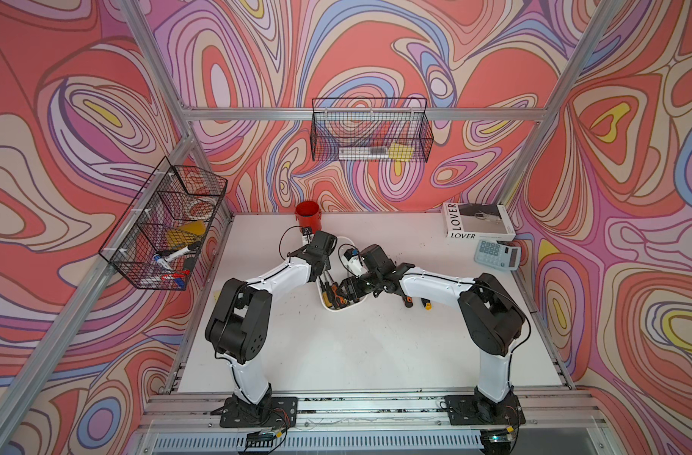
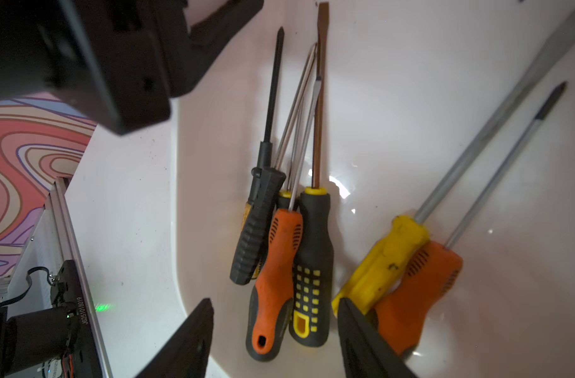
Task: Take out the screwdriver from the storage box
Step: Pick up the screwdriver from the storage box, then place the screwdriver at the center of the board.
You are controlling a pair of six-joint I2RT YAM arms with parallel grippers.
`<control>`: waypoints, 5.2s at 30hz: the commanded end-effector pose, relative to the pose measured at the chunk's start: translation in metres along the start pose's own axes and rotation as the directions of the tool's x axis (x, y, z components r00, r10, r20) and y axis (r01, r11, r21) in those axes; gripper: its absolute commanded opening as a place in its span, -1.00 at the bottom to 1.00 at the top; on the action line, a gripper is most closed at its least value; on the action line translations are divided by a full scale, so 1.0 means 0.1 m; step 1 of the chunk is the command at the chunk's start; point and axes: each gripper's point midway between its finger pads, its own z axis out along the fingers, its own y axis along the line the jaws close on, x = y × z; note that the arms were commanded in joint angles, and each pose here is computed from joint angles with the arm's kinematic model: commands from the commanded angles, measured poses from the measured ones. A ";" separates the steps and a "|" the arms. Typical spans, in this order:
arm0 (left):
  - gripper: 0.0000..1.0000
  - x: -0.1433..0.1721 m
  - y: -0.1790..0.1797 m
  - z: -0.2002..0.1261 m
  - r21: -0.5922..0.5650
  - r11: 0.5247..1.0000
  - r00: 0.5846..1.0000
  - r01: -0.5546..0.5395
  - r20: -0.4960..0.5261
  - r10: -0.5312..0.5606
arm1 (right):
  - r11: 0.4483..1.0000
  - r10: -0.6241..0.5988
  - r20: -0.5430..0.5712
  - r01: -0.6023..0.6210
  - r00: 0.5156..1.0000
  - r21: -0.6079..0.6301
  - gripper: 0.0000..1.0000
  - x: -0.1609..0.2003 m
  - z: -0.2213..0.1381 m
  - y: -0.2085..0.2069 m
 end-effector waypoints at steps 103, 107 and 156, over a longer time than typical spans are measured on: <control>-1.00 0.03 0.11 0.02 -0.060 0.998 1.000 -0.026 -0.005 0.026 | 0.941 0.160 0.050 -0.167 0.986 0.293 -1.00 -0.40 -1.09 -0.38; -1.00 0.03 0.11 0.02 -0.056 0.998 1.000 -0.022 -0.007 0.022 | 0.903 0.220 0.044 -0.221 0.974 0.367 -1.00 -0.21 -1.14 -0.70; -1.00 0.07 0.18 -0.05 -0.068 0.997 0.999 -0.046 -0.006 0.046 | 0.726 0.438 -0.141 -0.257 0.888 0.638 -0.13 0.89 -0.60 -1.61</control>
